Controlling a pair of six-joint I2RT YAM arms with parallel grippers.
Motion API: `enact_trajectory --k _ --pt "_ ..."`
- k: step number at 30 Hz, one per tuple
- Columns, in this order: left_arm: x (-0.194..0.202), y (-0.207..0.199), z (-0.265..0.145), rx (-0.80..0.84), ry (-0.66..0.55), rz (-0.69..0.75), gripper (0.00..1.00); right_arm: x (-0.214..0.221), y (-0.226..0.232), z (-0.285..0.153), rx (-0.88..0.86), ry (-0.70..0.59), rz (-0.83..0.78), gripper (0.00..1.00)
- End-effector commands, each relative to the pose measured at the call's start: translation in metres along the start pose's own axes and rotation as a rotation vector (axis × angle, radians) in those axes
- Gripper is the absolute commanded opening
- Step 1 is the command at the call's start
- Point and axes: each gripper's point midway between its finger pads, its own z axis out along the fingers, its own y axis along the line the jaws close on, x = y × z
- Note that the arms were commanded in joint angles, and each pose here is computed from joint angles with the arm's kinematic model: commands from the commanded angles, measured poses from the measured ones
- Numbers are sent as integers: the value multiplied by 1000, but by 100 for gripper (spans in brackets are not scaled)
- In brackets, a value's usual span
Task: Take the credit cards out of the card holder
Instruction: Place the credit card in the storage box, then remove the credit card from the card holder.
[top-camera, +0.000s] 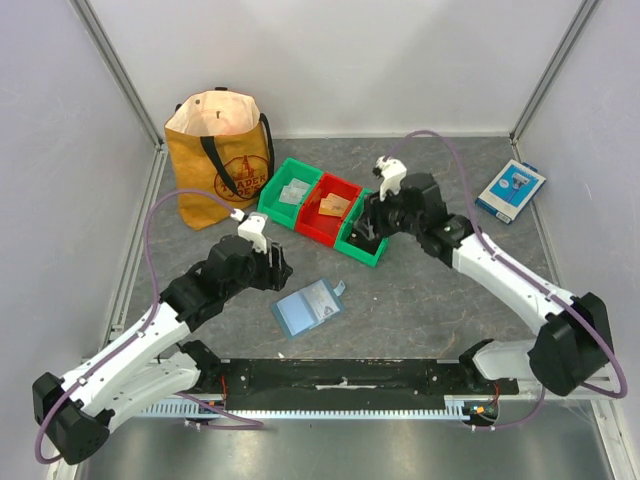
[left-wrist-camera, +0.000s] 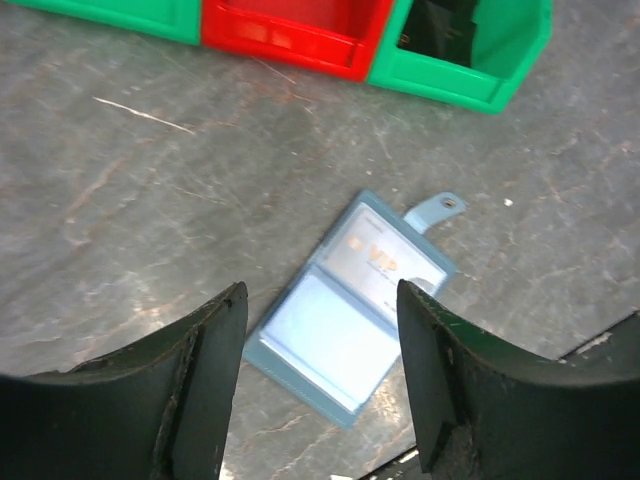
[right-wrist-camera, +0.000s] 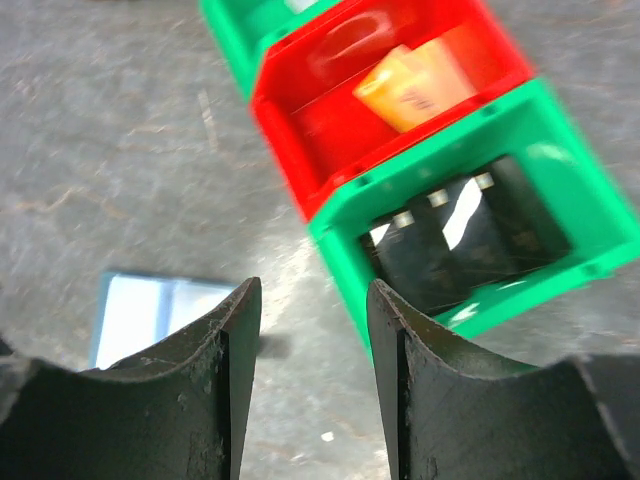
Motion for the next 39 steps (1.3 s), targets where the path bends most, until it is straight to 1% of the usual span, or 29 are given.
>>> enact_trajectory --k 1,4,7,11,14,20,26,29,31,35,36,39 --pt "18 -33 6 162 57 -150 66 27 34 -1 -14 23 89 54" --pt "34 -44 11 214 106 -202 63 43 62 -2 -70 34 140 54" --pt "50 -47 18 226 145 -247 61 57 89 -3 -120 40 169 54" --pt "69 -46 26 204 186 -274 60 81 122 4 -172 81 173 53" --pt "84 -41 32 162 229 -284 59 101 136 12 -157 127 143 53" --pt "112 -28 38 79 301 -310 55 137 144 31 -100 207 131 51" --pt "136 -18 44 20 362 -305 53 167 131 45 -14 270 113 50" --pt "146 -16 45 -1 390 -308 51 176 126 47 12 291 102 49" --pt "151 -16 45 -10 403 -310 47 180 126 49 13 306 96 49" --pt "160 -19 44 -9 433 -300 45 188 126 52 13 331 91 49" --pt "161 -15 45 -31 422 -295 44 190 126 52 12 336 92 48" --pt "167 -15 45 -43 433 -286 38 193 122 53 30 344 83 47"
